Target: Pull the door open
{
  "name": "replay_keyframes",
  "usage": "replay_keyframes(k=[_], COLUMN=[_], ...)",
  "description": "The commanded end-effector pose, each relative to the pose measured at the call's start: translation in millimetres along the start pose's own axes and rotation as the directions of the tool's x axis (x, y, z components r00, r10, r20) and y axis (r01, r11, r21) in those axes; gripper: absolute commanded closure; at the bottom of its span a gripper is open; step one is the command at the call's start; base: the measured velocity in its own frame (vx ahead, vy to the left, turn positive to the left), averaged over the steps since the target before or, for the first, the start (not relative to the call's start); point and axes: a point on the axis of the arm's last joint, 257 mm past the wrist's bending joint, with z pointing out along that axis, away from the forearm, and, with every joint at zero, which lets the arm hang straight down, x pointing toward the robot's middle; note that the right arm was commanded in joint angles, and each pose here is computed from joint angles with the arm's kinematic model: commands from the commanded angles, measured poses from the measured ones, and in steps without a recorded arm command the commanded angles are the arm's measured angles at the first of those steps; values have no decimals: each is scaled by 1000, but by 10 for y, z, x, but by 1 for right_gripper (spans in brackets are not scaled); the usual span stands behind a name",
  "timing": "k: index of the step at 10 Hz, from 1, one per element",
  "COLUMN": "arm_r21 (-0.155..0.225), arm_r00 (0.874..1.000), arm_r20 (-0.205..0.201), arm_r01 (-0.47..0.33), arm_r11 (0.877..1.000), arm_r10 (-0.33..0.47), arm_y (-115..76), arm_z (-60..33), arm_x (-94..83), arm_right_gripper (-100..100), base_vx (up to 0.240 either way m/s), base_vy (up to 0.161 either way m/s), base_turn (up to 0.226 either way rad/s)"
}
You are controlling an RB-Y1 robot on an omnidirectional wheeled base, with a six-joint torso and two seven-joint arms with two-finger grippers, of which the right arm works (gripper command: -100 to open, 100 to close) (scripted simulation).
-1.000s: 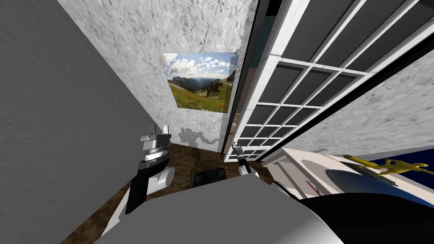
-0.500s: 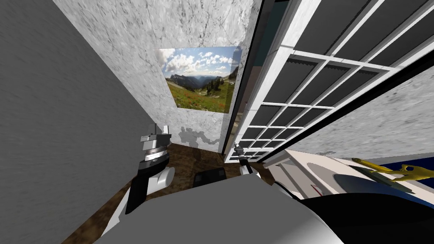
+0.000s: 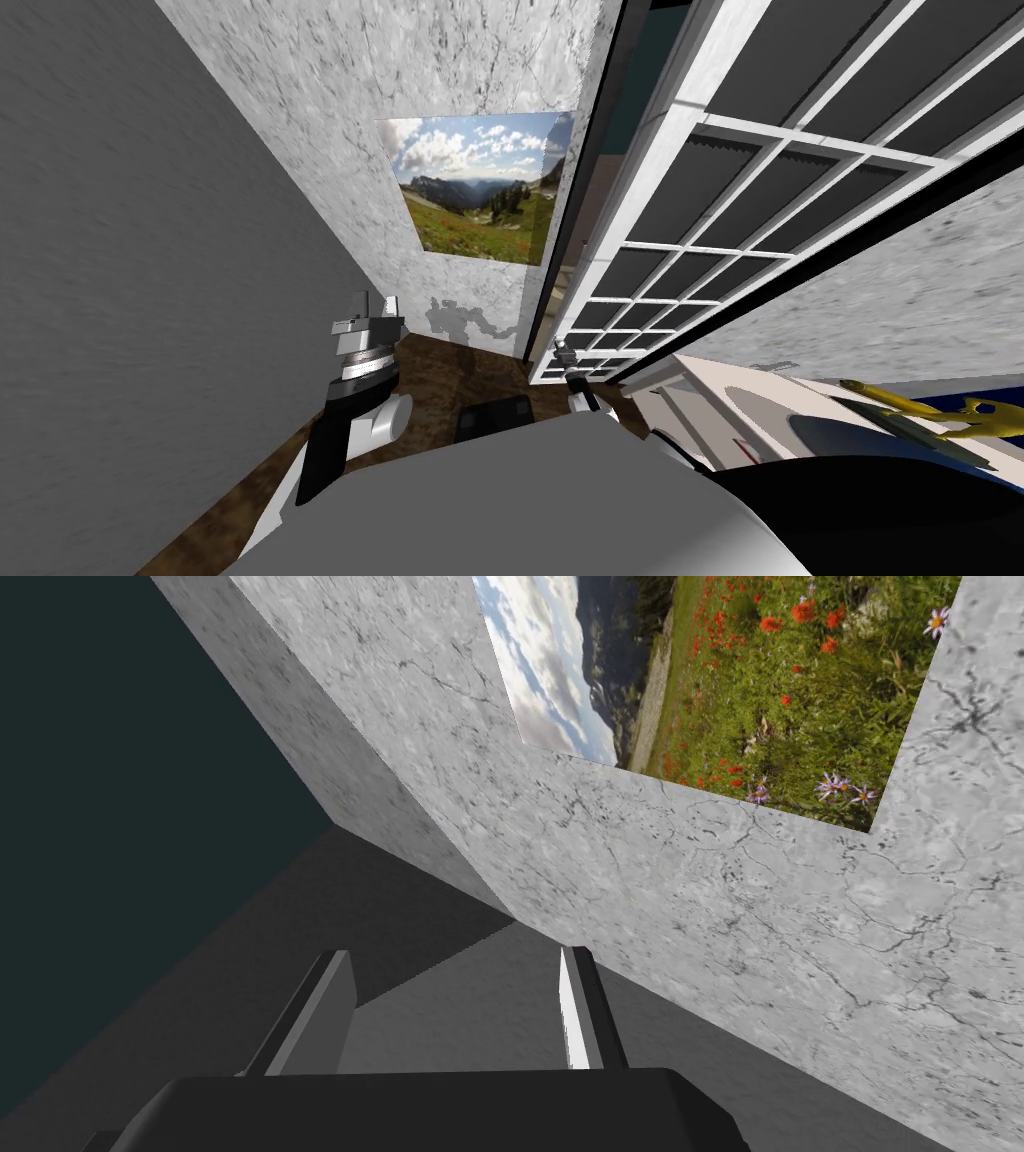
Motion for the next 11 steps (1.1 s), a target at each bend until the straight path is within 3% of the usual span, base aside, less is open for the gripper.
replay_keyframes(k=[1,6,7,8,11], arm_r21=[27,109,120,111,154], arm_r00=[1000,1000,1000,1000,1000], arm_r20=[3,5,6,9,8], arm_r01=[-6,-16,-18,-16,-17], arm_r11=[1000,994,993,994,988], arm_r10=[6,16,18,15,16], arm_y=[-24,-6,-4,-6,8], arm_z=[-81,-302,-332,-304,-489], arm_x=[-23,-21,-21,-30,-33], arm_right_gripper=[100,100,100,100,100], base_vx=[-232,-193,-182,-76,-235], base_vy=[-88,-49,-59,-26,-75], base_turn=[135,118,102,27,172])
